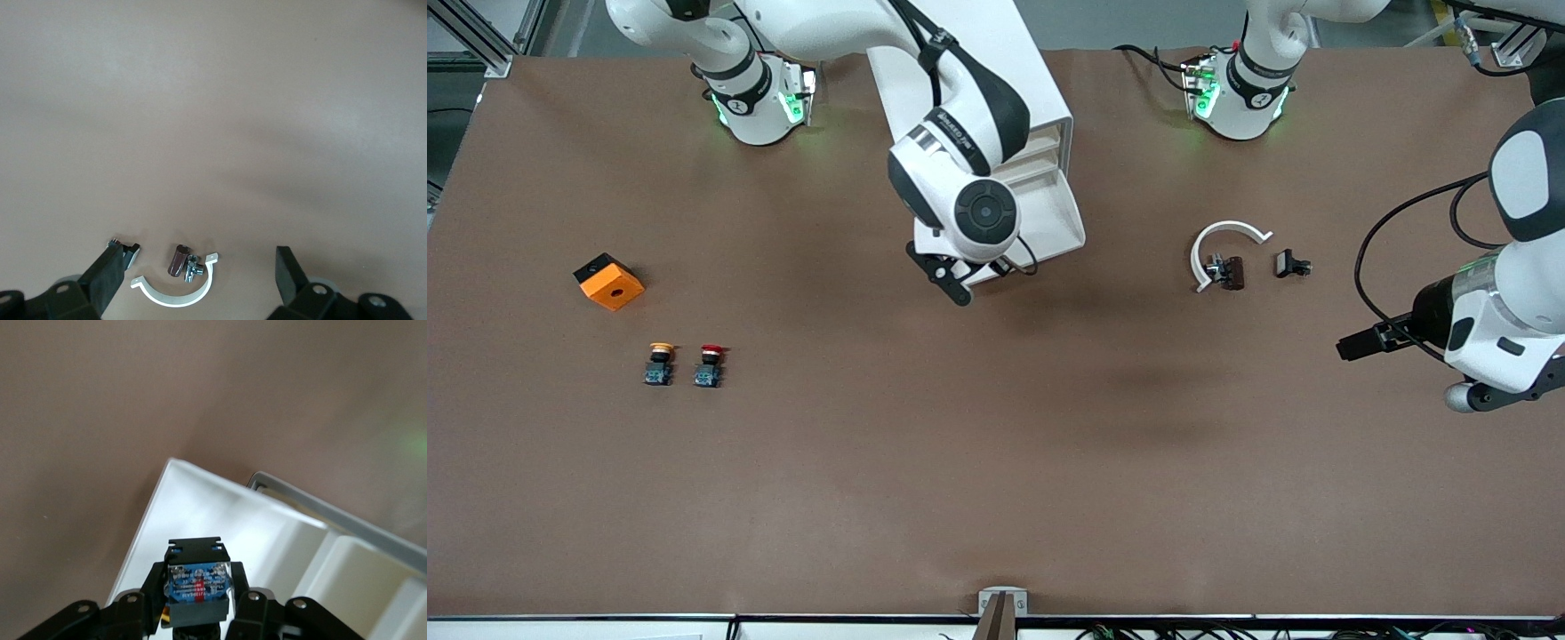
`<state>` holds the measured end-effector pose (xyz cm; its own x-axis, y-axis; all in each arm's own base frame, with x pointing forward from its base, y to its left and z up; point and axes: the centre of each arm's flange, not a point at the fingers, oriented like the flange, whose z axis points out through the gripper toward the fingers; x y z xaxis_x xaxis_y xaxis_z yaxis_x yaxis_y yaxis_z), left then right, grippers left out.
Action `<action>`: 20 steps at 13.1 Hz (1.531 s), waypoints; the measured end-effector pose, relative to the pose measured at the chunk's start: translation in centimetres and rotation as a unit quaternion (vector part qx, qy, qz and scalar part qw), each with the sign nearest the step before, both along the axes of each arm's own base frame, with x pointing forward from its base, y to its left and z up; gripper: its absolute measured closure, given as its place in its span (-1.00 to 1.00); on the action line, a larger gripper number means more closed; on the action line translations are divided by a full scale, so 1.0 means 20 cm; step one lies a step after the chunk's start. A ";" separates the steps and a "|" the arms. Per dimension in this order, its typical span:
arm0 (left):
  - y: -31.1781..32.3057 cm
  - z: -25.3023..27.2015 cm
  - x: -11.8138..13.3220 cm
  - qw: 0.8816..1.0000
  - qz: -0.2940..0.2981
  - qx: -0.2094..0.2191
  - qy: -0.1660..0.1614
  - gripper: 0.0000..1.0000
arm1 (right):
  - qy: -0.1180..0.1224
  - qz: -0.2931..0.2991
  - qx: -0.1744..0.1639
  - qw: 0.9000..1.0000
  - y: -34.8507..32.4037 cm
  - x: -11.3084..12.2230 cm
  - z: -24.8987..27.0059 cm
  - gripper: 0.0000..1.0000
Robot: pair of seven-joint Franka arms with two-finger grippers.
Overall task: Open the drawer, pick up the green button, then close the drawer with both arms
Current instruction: 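Carry the green button out toward the red button with the right gripper, then set the green button beside the red button while the left gripper reaches the drawer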
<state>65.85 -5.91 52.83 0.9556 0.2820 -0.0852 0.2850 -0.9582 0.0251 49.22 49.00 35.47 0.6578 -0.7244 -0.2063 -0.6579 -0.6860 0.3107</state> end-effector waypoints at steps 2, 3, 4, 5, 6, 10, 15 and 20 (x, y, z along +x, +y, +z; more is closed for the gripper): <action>-0.04 -0.02 0.00 1.000 -0.006 -0.001 -0.003 -1.00 | -0.007 0.009 0.021 1.000 -0.12 0.10 0.16 0.14; -0.06 -0.04 0.00 1.000 -0.009 -0.001 -0.004 -1.00 | -0.005 0.020 0.030 0.999 -0.21 0.14 0.25 0.14; -0.09 -0.05 0.00 1.000 -0.012 -0.001 -0.004 -1.00 | 0.002 0.036 0.039 0.999 -0.30 0.18 0.31 0.14; -0.12 -0.08 0.00 1.000 -0.017 -0.001 -0.005 -1.00 | 0.005 0.053 0.049 0.997 -0.40 0.23 0.36 0.14; -0.16 -0.10 0.00 1.000 -0.022 -0.001 -0.009 -1.00 | 0.005 0.073 0.055 0.996 -0.51 0.28 0.39 0.14; -0.35 -0.24 -0.01 0.999 -0.047 0.000 -0.019 -1.00 | -0.001 0.188 0.057 0.980 -0.85 0.46 0.43 0.14; -0.53 -0.46 -0.04 0.997 -0.069 0.001 -0.037 -1.00 | -0.011 0.293 0.067 0.954 -1.25 0.66 0.38 0.14; -0.75 -0.72 -0.13 0.997 -0.068 0.006 -0.042 -1.00 | -0.050 0.349 0.090 0.931 -1.58 0.81 0.12 0.14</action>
